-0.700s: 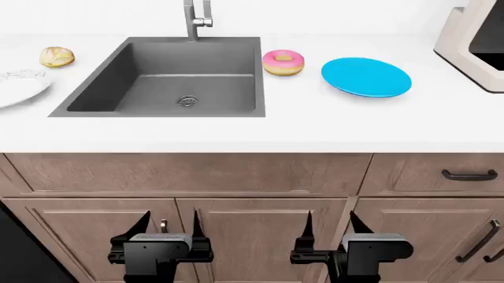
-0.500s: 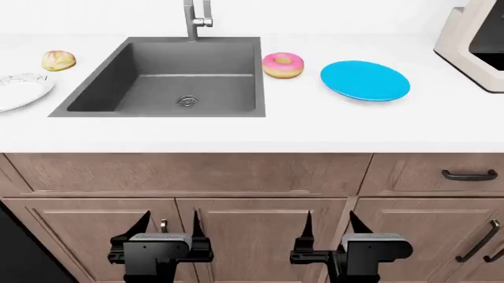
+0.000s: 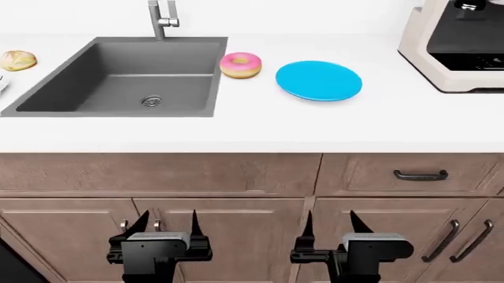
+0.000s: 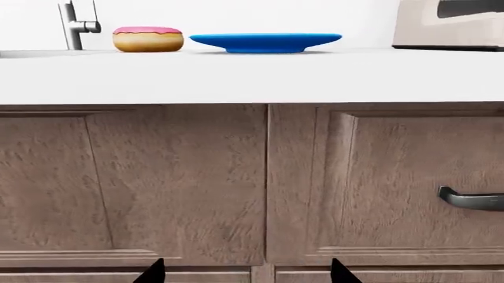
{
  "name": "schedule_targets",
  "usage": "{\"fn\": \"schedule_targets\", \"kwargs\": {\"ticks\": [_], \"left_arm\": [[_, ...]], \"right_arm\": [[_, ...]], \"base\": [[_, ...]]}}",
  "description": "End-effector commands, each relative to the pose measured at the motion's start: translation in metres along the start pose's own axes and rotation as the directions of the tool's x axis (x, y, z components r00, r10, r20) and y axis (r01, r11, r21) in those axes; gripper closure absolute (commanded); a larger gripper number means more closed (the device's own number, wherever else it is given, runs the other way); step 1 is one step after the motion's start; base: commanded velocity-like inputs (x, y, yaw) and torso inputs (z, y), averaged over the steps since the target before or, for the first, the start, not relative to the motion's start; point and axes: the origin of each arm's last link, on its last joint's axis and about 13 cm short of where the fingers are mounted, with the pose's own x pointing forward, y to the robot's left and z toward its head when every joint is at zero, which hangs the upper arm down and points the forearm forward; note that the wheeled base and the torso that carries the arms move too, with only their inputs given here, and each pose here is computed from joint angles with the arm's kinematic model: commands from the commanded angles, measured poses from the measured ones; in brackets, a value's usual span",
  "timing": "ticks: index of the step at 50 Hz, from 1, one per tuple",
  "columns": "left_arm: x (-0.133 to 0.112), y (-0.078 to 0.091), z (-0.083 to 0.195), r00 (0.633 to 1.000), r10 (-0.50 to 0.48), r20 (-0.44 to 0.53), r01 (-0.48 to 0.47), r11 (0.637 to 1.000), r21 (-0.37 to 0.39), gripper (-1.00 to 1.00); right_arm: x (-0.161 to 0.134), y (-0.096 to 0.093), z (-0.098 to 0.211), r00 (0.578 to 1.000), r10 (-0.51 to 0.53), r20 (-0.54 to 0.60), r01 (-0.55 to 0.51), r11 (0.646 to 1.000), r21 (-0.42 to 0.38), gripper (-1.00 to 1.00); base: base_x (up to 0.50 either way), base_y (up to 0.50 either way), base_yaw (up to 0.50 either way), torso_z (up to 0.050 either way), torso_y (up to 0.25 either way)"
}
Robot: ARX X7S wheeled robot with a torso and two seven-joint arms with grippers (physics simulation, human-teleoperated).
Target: Place the pastries on the plates.
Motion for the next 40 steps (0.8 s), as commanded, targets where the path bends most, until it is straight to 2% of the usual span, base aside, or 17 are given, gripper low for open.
{"fn": "schedule_targets", "kwargs": {"ticks": [1,9,17,21,26,30,31,32,33,34,35,36,38,40], "left_arm": [[0.000,0.000,0.001,1.000,0.002,-0.002,-0.002,1.000,-0.006,-1.00],[0.000,0.000,0.000,1.000,0.004,-0.003,-0.004,1.000,-0.009,-1.00],[0.000,0.001,0.000,1.000,0.006,-0.012,-0.006,1.000,-0.025,-1.00],[-0.002,0.004,0.015,1.000,-0.001,-0.021,-0.001,0.993,-0.122,-1.00],[-0.019,0.000,0.070,0.997,-0.047,0.058,0.051,0.996,-0.067,-1.00],[-0.034,-0.011,0.128,0.984,-0.112,0.135,0.109,0.994,0.025,-1.00],[-0.037,-0.015,0.143,0.980,-0.135,0.147,0.129,0.990,0.050,-1.00],[-0.039,-0.017,0.155,0.976,-0.152,0.158,0.142,0.987,0.072,-1.00],[-0.040,-0.020,0.167,0.970,-0.169,0.172,0.157,0.984,0.083,-1.00],[-0.034,-0.017,0.183,0.966,-0.135,0.222,0.111,0.987,0.115,-1.00],[-0.029,-0.015,0.203,0.954,-0.086,0.288,0.051,0.991,0.126,-1.00],[-0.027,-0.017,0.220,0.948,-0.019,0.319,-0.009,0.996,0.087,-1.00],[-0.023,-0.026,0.245,0.945,0.019,0.327,-0.033,0.999,0.036,-1.00],[-0.026,-0.032,0.265,0.947,-0.134,0.293,0.127,0.991,0.042,-1.00]], "right_arm": [[0.000,0.000,0.000,1.000,-0.001,0.000,0.001,1.000,-0.001,-1.00],[0.000,0.000,-0.001,1.000,0.005,-0.002,-0.005,1.000,-0.006,-1.00],[0.000,0.001,0.002,1.000,-0.002,-0.009,0.002,1.000,-0.010,-1.00],[-0.004,-0.001,0.033,0.998,-0.048,0.044,0.048,0.999,-0.007,-1.00],[-0.030,-0.007,0.105,0.983,-0.071,0.167,0.083,0.995,-0.061,-1.00],[-0.044,-0.006,0.159,0.966,-0.076,0.246,0.108,0.987,-0.116,-1.00],[-0.040,-0.005,0.166,0.962,-0.070,0.263,0.108,0.985,-0.132,-1.00],[-0.035,-0.011,0.179,0.946,-0.060,0.318,0.127,0.973,-0.193,-1.00],[-0.030,-0.014,0.199,0.909,-0.034,0.416,0.147,0.959,-0.242,-1.00],[-0.028,-0.018,0.218,0.872,-0.026,0.490,0.186,0.941,-0.282,-1.00],[-0.029,-0.015,0.232,0.848,-0.067,0.526,0.223,0.946,-0.237,-1.00],[-0.030,-0.011,0.242,0.838,-0.125,0.532,0.261,0.947,-0.189,-1.00],[-0.033,-0.002,0.253,0.848,-0.230,0.477,0.325,0.937,-0.125,-1.00],[-0.038,0.003,0.260,0.932,-0.120,0.343,0.192,0.964,-0.184,-1.00]], "base": [[0.00,-0.50,0.00,0.000,0.000],[0.00,-0.50,0.00,0.000,0.000],[0.00,-0.02,0.00,0.000,0.000],[0.00,0.00,0.00,0.000,0.000],[0.00,0.00,0.00,0.000,0.000],[0.00,0.00,0.00,0.000,0.000],[0.00,0.00,0.00,0.000,0.000],[0.00,0.00,0.00,0.000,0.000],[0.00,0.00,0.00,0.000,0.000],[0.00,0.00,0.00,0.000,0.000],[0.00,0.00,0.00,0.000,0.000],[0.00,0.00,0.00,0.000,0.000],[0.00,0.00,0.00,0.000,0.000],[0.00,0.00,0.00,0.000,0.000]]}}
